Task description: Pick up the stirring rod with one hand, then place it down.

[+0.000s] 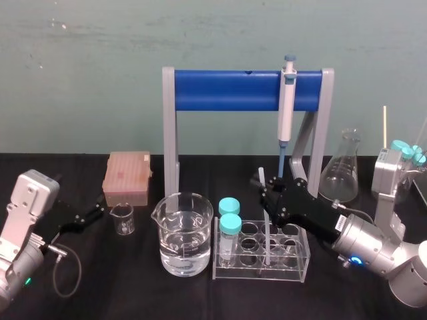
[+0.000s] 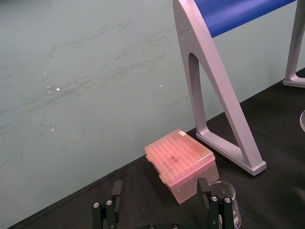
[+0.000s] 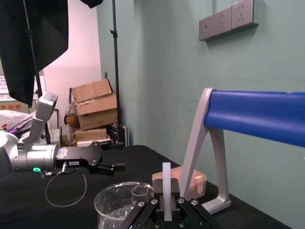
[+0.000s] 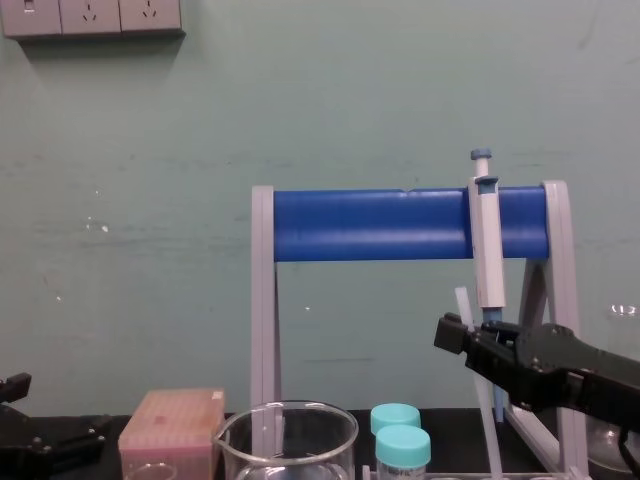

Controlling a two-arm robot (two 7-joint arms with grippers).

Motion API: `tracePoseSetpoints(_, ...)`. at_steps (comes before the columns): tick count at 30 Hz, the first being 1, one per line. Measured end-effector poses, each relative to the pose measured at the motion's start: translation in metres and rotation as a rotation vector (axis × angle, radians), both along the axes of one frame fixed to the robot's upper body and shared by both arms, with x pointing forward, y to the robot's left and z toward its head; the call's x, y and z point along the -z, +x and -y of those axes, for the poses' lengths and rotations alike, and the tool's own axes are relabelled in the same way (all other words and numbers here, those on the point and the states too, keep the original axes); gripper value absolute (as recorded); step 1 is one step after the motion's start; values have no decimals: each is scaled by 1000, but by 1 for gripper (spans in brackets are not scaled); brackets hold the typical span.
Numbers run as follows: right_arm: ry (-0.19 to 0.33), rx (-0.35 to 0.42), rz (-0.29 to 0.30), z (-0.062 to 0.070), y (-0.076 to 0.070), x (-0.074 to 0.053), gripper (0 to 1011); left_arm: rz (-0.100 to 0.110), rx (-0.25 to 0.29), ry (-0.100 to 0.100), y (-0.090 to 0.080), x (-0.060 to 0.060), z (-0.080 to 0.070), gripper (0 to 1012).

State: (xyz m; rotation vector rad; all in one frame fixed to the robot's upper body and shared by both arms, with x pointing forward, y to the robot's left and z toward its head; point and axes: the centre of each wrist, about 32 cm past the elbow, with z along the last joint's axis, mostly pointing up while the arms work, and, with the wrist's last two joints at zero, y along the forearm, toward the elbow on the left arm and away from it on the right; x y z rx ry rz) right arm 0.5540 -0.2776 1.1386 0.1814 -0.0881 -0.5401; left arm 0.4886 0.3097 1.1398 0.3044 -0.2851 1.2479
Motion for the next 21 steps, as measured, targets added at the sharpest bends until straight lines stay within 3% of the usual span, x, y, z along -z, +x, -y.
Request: tracePoseSetpoints(21,-14,5,-18,-1,1,4,70,0,0,0,0,0,0,1000)
